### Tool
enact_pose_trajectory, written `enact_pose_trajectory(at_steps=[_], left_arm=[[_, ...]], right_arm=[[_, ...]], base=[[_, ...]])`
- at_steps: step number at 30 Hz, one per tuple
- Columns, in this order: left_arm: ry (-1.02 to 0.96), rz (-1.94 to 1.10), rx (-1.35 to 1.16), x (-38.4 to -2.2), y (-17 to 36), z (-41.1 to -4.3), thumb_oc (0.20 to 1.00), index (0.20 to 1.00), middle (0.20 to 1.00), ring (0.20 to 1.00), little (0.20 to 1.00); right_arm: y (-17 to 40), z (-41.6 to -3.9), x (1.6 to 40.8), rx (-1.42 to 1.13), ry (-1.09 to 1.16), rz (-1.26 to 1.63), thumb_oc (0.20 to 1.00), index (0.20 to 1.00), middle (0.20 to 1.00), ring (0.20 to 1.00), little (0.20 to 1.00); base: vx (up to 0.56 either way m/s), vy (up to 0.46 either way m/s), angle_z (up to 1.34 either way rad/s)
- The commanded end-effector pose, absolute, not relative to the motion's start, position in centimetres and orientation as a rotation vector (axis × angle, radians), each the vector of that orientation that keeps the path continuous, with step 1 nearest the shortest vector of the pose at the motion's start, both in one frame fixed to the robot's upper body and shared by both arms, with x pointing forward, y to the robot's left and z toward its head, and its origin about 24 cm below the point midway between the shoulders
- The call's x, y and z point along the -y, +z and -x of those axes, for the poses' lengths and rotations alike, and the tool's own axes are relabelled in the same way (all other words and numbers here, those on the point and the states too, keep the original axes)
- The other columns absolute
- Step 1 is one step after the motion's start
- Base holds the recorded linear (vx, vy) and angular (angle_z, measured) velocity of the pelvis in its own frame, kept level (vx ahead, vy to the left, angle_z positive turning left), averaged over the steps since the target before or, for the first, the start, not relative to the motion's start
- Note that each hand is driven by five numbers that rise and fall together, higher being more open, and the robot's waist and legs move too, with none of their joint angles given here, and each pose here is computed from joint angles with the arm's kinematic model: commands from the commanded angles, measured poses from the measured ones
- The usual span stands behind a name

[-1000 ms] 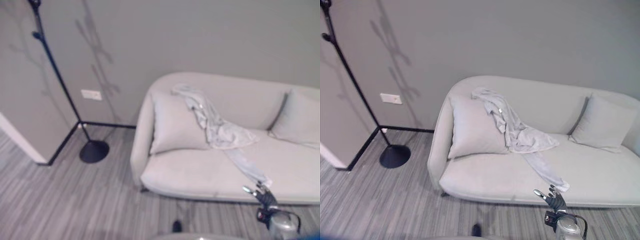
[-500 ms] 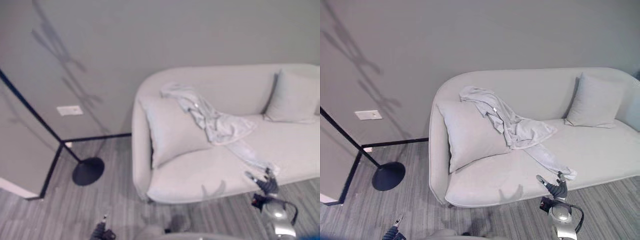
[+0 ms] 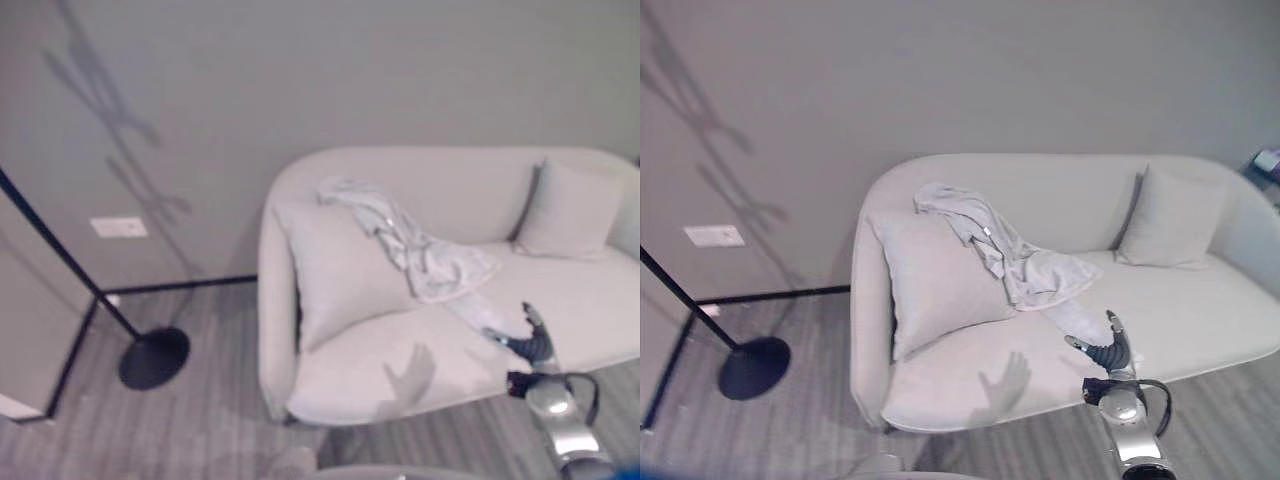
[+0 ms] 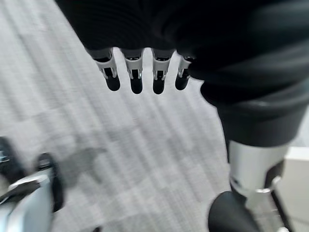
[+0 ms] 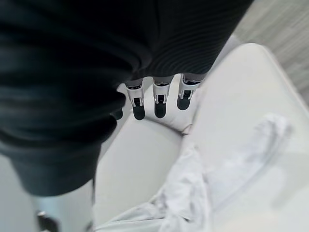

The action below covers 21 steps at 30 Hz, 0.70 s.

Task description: Hang the clothes on the sofa on the clothes rack.

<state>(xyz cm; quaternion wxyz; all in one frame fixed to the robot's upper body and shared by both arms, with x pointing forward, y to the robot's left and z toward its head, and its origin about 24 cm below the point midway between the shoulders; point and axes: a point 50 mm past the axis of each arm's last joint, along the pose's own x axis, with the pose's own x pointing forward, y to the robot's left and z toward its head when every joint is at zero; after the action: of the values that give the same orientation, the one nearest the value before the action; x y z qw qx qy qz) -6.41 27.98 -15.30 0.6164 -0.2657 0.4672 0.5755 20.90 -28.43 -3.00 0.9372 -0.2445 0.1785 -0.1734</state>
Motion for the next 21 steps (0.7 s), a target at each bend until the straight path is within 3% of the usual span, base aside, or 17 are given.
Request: enact_pose_trajectory(at_steps=[1,8,14,21], left_arm=[[1.266,0.664,-1.054,-26.6,-16.2,2.7,1.000,1.000,1.000,1.000,1.000],[1.099,0.583,-0.991,-27.5,-16.0,-2.4,1.000,1.000,1.000,1.000,1.000],[1.079,0.558,-1.022,-27.3,-16.1,-1.3,1.000,1.000,1.000,1.000,1.000],[1.088,0.540,-1.043,-27.5,-16.0,-0.3,1.000,1.000,1.000,1.000,1.000]], right_arm=[[1.2,-23.8,30.2,-0.184,-0.407,0.530,1.000,1.000,1.000,1.000,1.000],[0.4,-24.0,27.9,-0.180,-0.317,0.448,1.000,1.000,1.000,1.000,1.000],[0.6,-24.0,28.0,-0.172,-0.306,0.467,1.000,1.000,1.000,1.000,1.000],[1.3,-24.8,28.1,-0.154,-0.304,0.544,1.000,1.000,1.000,1.000,1.000]], base=[[-0.09,-0.492,0.82],[0.00,-0.236,0.53],[0.06,-0.170,-0.19],[0.11,-0.371,-0.10]])
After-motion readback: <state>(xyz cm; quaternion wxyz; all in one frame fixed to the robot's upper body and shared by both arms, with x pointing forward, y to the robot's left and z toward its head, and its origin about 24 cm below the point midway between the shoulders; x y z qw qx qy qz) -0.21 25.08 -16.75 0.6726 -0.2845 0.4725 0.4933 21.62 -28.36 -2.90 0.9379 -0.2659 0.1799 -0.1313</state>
